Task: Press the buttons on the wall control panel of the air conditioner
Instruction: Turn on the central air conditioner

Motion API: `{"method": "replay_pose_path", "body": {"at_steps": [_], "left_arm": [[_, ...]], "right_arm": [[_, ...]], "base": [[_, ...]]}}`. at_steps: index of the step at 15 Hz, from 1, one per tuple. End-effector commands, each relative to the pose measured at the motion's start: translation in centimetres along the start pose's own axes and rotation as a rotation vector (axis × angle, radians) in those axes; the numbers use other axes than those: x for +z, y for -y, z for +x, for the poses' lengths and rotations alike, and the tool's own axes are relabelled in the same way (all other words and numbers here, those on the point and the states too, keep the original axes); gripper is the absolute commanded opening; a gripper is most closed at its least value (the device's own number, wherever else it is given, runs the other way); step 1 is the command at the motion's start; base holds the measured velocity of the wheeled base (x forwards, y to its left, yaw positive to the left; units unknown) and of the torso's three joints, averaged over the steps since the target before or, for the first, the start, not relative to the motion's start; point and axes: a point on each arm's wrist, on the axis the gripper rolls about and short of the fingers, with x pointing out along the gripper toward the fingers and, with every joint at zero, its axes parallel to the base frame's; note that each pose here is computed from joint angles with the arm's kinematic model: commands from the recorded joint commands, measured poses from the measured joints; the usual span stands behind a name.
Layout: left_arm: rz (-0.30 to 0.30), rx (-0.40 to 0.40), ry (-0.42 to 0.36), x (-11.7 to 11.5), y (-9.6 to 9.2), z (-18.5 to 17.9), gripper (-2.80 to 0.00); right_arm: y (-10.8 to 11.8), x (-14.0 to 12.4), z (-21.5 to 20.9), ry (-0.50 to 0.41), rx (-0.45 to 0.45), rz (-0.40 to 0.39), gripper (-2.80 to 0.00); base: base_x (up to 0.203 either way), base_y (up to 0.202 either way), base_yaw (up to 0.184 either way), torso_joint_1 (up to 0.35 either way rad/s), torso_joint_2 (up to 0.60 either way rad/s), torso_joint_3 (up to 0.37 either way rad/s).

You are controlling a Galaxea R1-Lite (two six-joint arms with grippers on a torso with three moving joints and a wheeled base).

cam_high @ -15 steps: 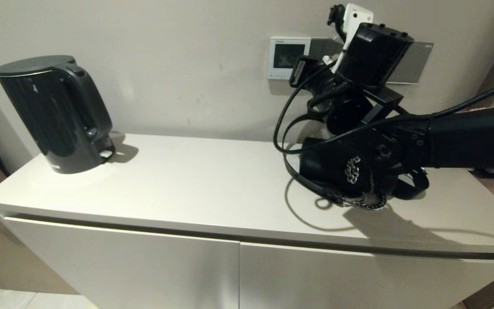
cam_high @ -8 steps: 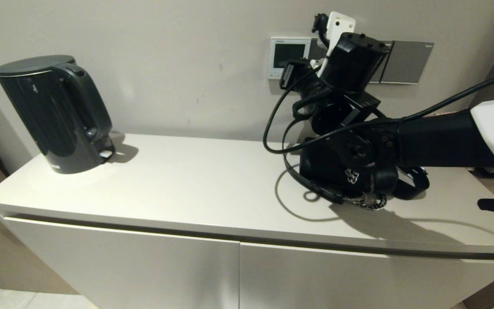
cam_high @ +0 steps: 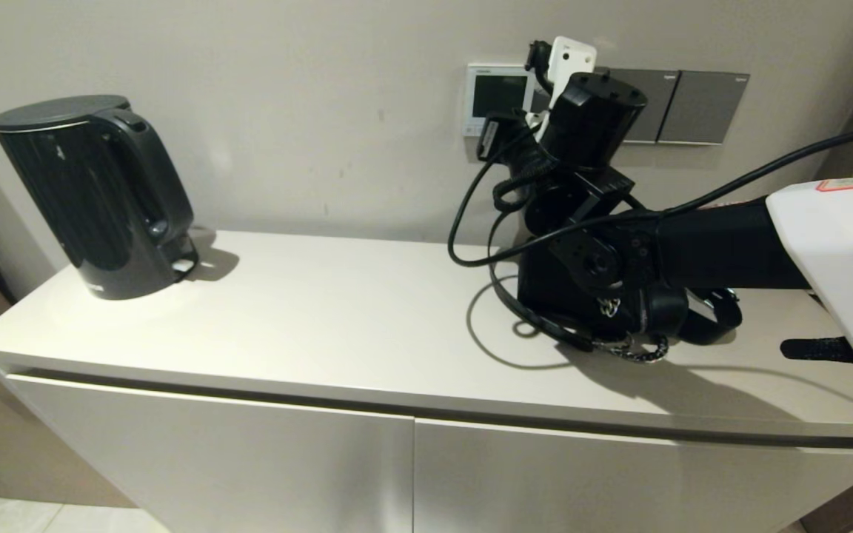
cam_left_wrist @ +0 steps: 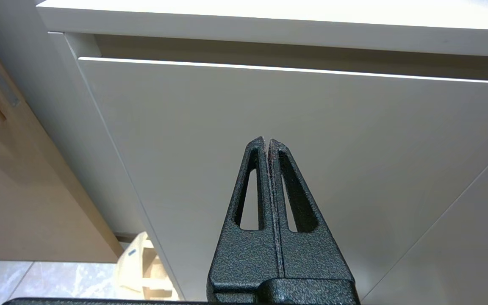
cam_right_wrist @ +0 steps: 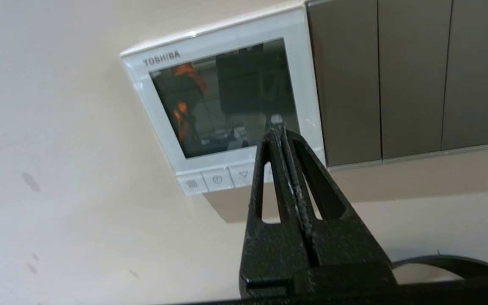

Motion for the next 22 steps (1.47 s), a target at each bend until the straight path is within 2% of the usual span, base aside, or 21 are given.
{"method": "replay_pose_path", "body": {"at_steps": [1, 7, 22], "left_arm": [[0.0, 0.001, -0.001, 0.0, 0.0, 0.0, -2.8], [0.0, 0.001, -0.001, 0.0, 0.0, 0.0, -2.8], [0.0, 0.001, -0.001, 0.0, 0.0, 0.0, -2.8]], "right_arm": [[0.1, -0.1, 0.1, 0.0, -0.005, -0.001, -2.8], [0.6, -1.9, 1.2, -0.01, -0.027, -0.021, -2.8], [1.0, -2.6, 0.9, -0.016, -0.037, -0.027, -2.8]], "base": [[0.0, 0.0, 0.0, 0.0, 0.0, 0.0], [0.0, 0.0, 0.0, 0.0, 0.0, 0.0], [0.0, 0.0, 0.0, 0.0, 0.0, 0.0]]}}
